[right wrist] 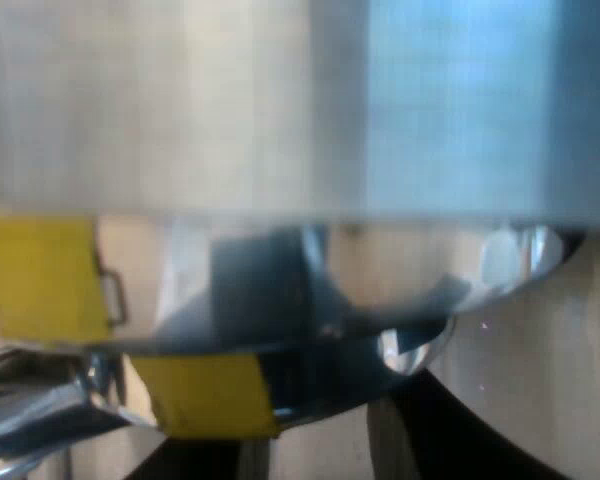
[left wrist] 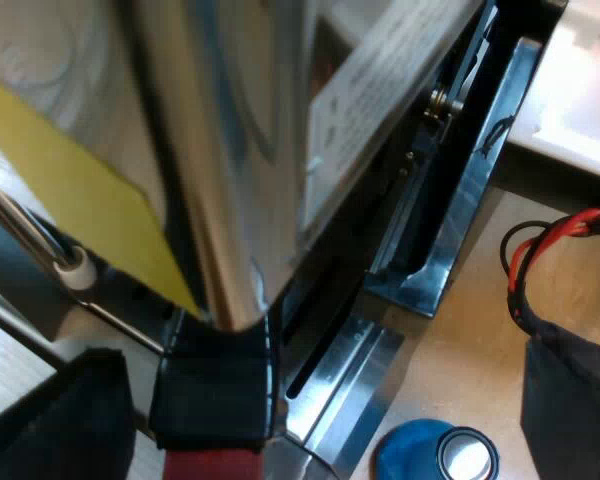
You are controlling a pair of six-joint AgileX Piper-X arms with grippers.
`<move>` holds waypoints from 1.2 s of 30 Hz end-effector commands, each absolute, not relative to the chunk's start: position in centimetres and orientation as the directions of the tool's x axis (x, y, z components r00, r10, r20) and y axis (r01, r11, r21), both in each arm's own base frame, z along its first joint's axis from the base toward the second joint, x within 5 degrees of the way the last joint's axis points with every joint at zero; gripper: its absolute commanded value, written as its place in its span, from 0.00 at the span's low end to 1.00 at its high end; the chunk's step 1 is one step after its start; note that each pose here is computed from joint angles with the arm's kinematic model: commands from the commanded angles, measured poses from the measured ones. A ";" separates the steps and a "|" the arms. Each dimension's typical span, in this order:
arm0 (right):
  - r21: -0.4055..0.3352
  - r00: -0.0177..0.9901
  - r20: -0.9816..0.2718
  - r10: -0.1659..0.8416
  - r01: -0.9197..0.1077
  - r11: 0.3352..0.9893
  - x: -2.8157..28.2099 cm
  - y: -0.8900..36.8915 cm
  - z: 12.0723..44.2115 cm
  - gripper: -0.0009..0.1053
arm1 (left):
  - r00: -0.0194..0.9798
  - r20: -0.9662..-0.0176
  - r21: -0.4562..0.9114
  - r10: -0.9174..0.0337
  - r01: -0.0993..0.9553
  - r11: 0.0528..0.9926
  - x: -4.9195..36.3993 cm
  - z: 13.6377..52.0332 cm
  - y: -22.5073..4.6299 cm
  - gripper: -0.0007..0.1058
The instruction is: Put the handle in the coffee machine
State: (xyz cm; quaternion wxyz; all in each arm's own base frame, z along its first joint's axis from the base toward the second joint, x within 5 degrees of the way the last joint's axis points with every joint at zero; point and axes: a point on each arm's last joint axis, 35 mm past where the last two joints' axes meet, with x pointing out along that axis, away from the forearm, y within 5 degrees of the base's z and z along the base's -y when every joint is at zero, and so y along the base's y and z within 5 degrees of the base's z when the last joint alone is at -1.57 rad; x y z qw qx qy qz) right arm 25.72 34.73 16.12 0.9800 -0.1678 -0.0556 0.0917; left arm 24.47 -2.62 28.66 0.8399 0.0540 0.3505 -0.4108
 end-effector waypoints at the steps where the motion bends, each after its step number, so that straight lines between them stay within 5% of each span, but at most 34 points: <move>1: -0.282 0.970 0.142 0.198 -0.153 0.947 25.7 34.8 17.6 0.27 | 0.446 -0.602 -0.165 -0.662 0.742 0.650 23.9 30.1 -2.8 0.76; 13: -0.214 0.956 0.213 0.200 -0.154 0.964 25.5 34.6 18.6 0.27 | 0.502 -0.586 -0.109 -0.636 0.729 0.675 22.8 31.5 -2.4 0.76; 28: -0.215 0.954 0.215 0.208 -0.161 0.963 25.5 34.7 18.6 0.27 | 0.629 -0.546 -0.025 -0.553 0.647 0.762 22.9 33.8 0.7 0.74; 33: -0.215 0.954 0.215 0.208 -0.161 0.963 25.5 34.7 18.6 0.27 | 0.630 -0.547 -0.024 -0.551 0.646 0.763 23.0 33.8 0.7 0.46; 35: -0.215 0.954 0.215 0.208 -0.161 0.963 25.5 34.7 18.6 0.27 | 0.655 -0.551 0.013 -0.517 0.626 0.780 23.2 33.9 0.9 0.02; 36: -0.215 0.954 0.215 0.208 -0.161 0.963 25.5 34.7 18.6 0.27 | 0.664 -0.552 0.024 -0.504 0.617 0.786 23.2 33.9 0.9 0.02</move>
